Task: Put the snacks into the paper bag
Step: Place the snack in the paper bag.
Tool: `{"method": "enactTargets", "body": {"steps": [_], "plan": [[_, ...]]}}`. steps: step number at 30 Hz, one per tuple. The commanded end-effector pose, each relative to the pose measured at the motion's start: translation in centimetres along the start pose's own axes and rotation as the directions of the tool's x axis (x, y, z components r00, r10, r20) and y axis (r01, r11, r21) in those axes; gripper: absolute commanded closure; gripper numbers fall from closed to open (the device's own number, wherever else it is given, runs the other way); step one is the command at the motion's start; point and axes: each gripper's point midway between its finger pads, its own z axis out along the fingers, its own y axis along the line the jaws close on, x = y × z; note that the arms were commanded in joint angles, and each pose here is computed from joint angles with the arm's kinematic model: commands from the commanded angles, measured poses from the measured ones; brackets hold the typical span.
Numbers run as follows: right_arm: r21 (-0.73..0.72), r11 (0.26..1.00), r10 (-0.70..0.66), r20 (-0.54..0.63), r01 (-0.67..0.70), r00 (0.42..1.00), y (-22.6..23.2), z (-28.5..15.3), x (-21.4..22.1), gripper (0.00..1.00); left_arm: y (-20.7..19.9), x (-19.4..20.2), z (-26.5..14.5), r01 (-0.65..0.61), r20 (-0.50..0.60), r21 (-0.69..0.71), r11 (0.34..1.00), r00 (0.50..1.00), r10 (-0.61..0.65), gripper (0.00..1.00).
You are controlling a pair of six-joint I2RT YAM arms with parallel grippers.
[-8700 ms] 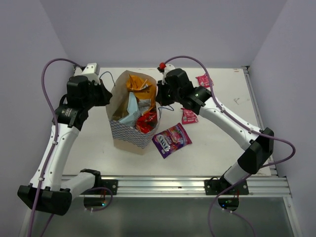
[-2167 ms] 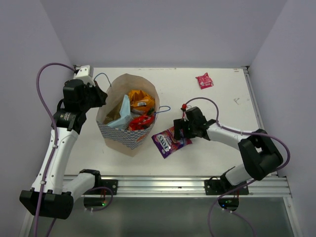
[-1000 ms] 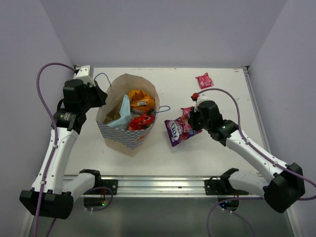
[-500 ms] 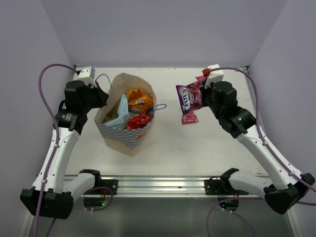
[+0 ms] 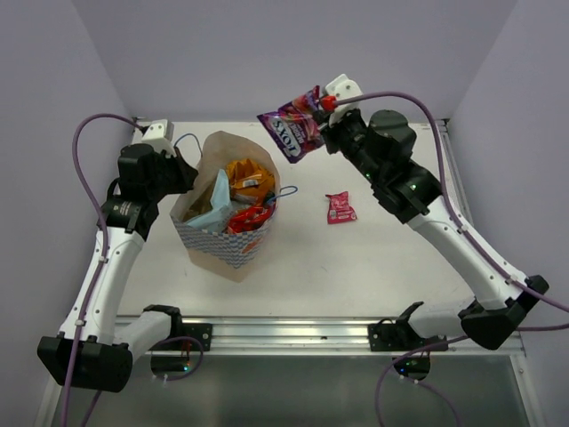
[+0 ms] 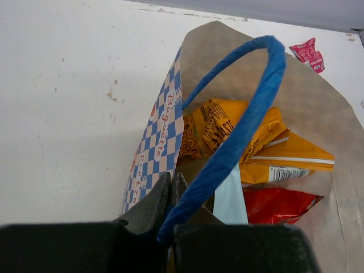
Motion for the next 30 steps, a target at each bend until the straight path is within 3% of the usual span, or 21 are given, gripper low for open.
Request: {"method": "enactTargets", "body": {"steps": [1, 7, 9, 18, 25, 30], "plan": [[-0.076, 0.988, -0.115, 0.205, 0.133, 0.972, 2.6, 0.6, -6.7, 1.0, -0.6, -1.7, 0.1, -0.032, 0.059, 0.032, 0.999, 0.998, 0.03, 1.0], [-0.25, 0.919, -0.196, 0.38, 0.305, 0.904, 7.9, 1.3, -9.2, 1.0, -0.4, -1.7, 0.0, -0.034, 0.061, 0.023, 0.999, 0.998, 0.033, 1.0], [-0.304, 0.884, -0.222, 0.392, 0.354, 0.893, 9.6, 1.5, -9.1, 1.0, -0.5, -1.8, 0.0, -0.035, 0.061, 0.023, 0.999, 0.998, 0.034, 1.0], [-0.484, 0.704, -0.255, 0.512, 0.52, 0.821, 16.2, 1.1, -5.9, 1.0, -0.5, -1.9, -0.2, -0.037, 0.062, 0.025, 0.999, 0.997, 0.036, 1.0], [-0.508, 0.597, -0.338, 0.543, 0.621, 0.769, 18.9, 2.8, -1.6, 1.0, -0.6, -1.9, -0.2, -0.037, 0.062, 0.026, 0.999, 0.997, 0.036, 1.0], [-0.491, 0.575, -0.367, 0.56, 0.654, 0.743, 20.3, 4.1, 0.6, 1.0, -0.5, -1.8, -0.3, -0.037, 0.06, 0.021, 0.999, 0.998, 0.035, 1.0]]}}
